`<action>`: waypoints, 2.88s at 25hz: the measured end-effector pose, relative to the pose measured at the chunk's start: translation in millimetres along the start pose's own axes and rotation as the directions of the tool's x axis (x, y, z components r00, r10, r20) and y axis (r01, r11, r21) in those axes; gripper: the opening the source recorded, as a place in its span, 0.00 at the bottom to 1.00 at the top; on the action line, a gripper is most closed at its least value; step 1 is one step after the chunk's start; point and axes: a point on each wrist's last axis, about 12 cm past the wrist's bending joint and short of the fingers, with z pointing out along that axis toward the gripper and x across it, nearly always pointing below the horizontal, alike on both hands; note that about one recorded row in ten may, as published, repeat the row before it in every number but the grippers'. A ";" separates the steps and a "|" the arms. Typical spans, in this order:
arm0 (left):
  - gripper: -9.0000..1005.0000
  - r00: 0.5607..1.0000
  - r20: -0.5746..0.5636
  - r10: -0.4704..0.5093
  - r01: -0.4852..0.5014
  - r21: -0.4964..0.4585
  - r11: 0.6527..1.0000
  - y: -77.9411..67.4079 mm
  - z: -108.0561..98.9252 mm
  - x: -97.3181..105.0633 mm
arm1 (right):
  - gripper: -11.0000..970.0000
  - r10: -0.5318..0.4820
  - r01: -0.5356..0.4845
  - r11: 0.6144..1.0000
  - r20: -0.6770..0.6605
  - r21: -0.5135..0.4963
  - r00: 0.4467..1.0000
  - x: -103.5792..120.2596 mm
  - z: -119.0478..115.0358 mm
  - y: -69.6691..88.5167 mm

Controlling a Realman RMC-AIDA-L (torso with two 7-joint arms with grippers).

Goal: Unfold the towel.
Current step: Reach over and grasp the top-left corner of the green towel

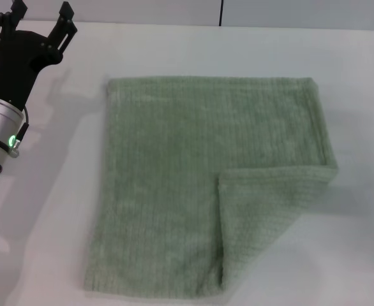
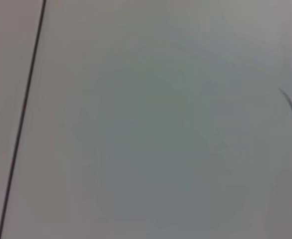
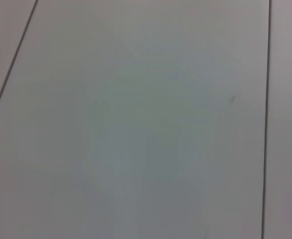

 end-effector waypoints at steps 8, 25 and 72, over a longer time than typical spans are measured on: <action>0.86 1.000 0.000 0.001 -0.001 0.012 1.000 -2.3 2.0 -0.1 | 0.83 0.002 -0.002 1.000 0.003 -0.001 1.000 -0.6 0.9 0.6; 0.85 0.999 -0.037 0.013 -0.013 0.010 1.000 -2.6 10.4 2.4 | 0.83 0.004 -0.004 1.000 0.009 -0.007 1.000 -1.5 3.4 2.2; 0.75 0.977 -0.214 0.024 -0.005 0.090 0.996 -18.6 27.0 19.8 | 0.83 0.028 -0.028 1.000 0.025 -0.001 0.999 -4.2 10.4 1.1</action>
